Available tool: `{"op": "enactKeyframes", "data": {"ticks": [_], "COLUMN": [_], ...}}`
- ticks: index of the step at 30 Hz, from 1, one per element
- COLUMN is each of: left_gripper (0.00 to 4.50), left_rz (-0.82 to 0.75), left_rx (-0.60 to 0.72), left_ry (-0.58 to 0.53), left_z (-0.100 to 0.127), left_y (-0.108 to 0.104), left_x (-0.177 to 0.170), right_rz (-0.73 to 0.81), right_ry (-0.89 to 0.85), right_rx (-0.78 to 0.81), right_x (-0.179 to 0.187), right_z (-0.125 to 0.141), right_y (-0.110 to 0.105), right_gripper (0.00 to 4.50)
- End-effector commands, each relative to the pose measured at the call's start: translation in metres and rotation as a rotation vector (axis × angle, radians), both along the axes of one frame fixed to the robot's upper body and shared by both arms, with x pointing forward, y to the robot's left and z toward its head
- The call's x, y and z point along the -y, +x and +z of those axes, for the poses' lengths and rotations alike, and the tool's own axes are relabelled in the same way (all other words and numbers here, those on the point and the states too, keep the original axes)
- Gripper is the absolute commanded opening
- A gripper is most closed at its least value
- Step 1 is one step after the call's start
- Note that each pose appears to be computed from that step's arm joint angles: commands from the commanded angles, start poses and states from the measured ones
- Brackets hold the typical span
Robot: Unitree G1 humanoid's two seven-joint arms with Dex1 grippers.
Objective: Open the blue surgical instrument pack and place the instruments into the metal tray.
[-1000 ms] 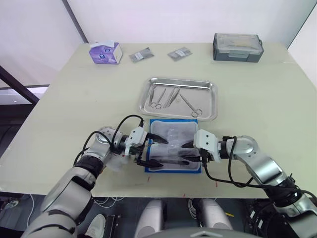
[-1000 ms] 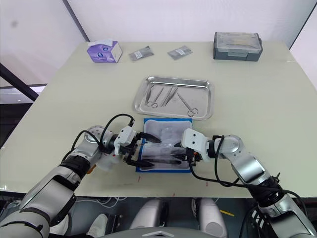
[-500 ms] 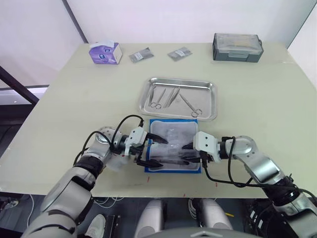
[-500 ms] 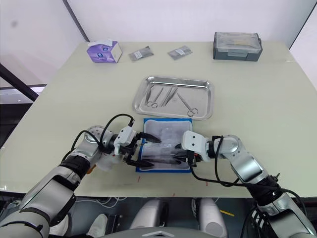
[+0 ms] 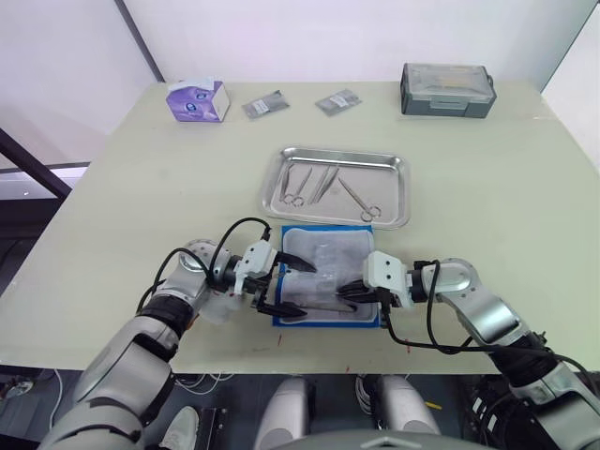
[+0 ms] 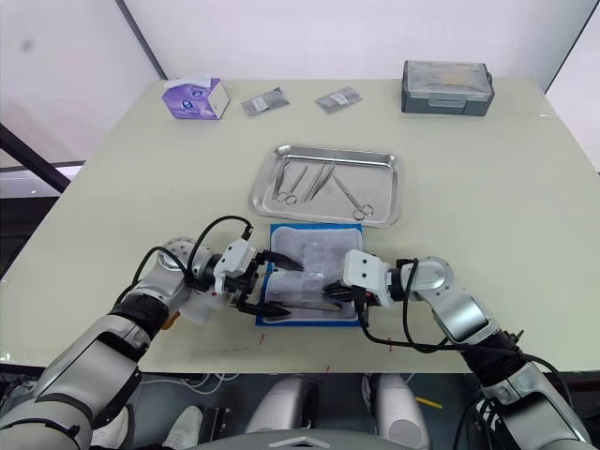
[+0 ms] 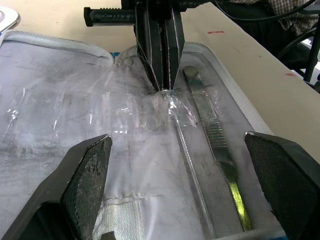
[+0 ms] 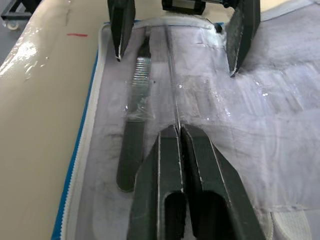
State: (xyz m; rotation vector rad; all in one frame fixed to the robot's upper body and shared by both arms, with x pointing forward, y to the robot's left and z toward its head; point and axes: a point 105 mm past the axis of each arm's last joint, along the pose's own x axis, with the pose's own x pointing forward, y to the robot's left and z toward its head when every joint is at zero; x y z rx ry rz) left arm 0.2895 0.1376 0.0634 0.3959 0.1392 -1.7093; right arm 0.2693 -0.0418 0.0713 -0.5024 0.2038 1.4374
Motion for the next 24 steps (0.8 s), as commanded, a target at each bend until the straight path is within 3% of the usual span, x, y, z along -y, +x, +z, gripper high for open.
{"op": "enactKeyframes", "data": {"ticks": [1,24], "left_gripper": [4.50,4.50], "left_rz": [-0.031,-0.040], "left_rx": [-0.100,-0.106], "left_ry": [0.076,0.072], "left_z": [-0.020,-0.020], "left_y": [-0.015,-0.016], "left_x": [-0.010,-0.007], "right_rz": [-0.021,0.053], "right_ry": [-0.031,-0.113], "right_rx": [-0.044,0.212], "right_x": [0.005,0.008], "right_z": [-0.016,0.040], "right_y": [-0.001,-0.003], "right_gripper": [0.06,0.06]}}
